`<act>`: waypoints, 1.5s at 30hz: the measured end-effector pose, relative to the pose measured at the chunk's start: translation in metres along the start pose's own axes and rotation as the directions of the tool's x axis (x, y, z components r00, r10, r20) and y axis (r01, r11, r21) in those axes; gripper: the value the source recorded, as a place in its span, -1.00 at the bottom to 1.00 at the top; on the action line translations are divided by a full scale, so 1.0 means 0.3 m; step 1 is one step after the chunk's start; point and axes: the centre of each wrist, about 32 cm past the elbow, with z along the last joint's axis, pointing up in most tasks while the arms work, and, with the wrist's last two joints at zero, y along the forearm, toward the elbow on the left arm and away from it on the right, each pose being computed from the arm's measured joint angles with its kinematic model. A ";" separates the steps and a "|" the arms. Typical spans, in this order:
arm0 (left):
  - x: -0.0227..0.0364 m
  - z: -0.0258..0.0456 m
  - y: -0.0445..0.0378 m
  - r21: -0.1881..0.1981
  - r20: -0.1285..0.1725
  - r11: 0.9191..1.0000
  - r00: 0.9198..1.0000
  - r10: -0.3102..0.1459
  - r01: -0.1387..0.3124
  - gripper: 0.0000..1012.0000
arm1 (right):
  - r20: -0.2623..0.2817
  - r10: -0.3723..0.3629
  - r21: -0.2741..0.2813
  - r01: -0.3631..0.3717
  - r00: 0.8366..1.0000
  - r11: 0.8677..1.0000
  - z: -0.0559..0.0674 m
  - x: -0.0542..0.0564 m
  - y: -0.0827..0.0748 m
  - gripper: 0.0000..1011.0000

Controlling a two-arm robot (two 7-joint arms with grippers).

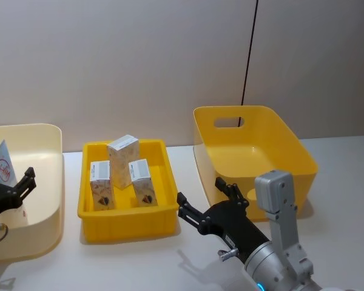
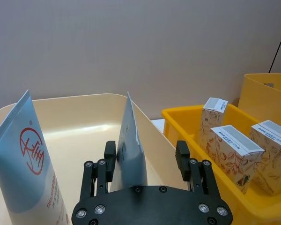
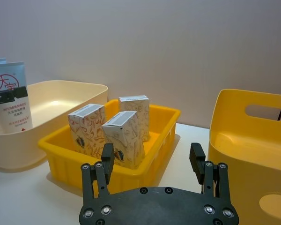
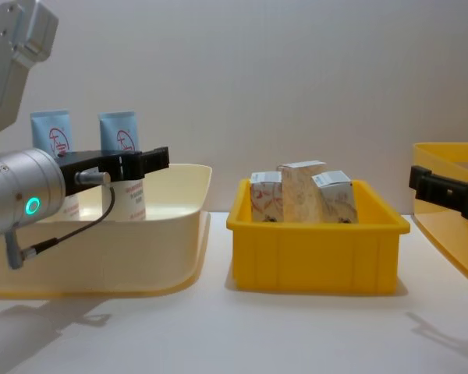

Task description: Bimanual collaborative sorting of washing and personal care products

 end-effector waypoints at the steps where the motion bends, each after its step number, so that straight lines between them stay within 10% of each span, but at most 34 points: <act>1: -0.001 0.000 -0.003 0.000 0.000 1.000 1.000 -0.001 0.001 0.57 | 0.000 0.000 0.000 0.000 1.000 1.000 0.000 0.000 0.000 0.98; 19: -0.003 0.003 -0.021 0.003 0.001 1.000 1.000 -0.008 0.008 -0.49 | 0.000 0.000 0.000 0.000 1.000 1.000 0.000 0.000 0.000 0.98; 35: 0.026 0.024 -0.018 -0.051 0.019 0.996 0.997 -0.074 0.075 -0.57 | 0.000 0.000 0.000 0.000 1.000 1.000 0.000 0.000 0.000 0.98; 45: 0.059 0.091 -0.012 -0.151 0.054 0.973 0.985 -0.166 0.172 -0.57 | 0.000 0.000 0.000 0.000 1.000 1.000 0.000 0.000 0.000 0.98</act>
